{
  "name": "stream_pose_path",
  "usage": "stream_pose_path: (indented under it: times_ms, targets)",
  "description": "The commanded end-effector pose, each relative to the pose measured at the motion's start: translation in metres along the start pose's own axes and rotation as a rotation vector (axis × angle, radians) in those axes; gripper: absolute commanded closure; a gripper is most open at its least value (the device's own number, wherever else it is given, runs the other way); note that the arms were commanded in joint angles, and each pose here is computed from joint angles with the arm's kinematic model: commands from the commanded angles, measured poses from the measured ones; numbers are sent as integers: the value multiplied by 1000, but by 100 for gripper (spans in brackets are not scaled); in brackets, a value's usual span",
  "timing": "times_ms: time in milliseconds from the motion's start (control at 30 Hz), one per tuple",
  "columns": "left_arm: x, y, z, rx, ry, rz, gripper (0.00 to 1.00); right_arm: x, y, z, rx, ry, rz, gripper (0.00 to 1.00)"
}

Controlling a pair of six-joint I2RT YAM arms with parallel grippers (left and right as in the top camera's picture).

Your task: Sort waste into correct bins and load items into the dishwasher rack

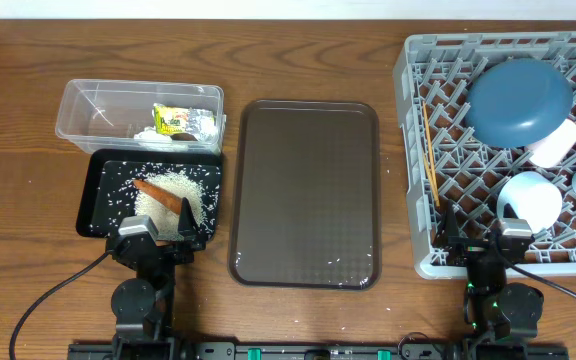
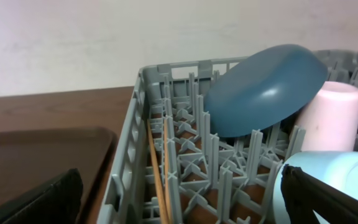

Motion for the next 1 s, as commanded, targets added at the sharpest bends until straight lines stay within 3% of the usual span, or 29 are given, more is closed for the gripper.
stream_pose_path:
  times_ms: [0, 967]
  targets:
    - [2, 13, 10, 11, -44, 29, 2, 0, 0, 2, -120, -5, -2, 1]
    - [2, 13, 10, 10, -44, 29, 2, 0, 0, 2, -133, -5, -3, 1]
Point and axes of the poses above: each gripper's point midway between its finger pads, its own x axis out along the fingers, its own z axis along the line the jaws close on, y = z × x, the point moved 3 cm from there along -x, back along the fingers, and after that the axes turned 10 degrees about -x, right-handed, at the moved point
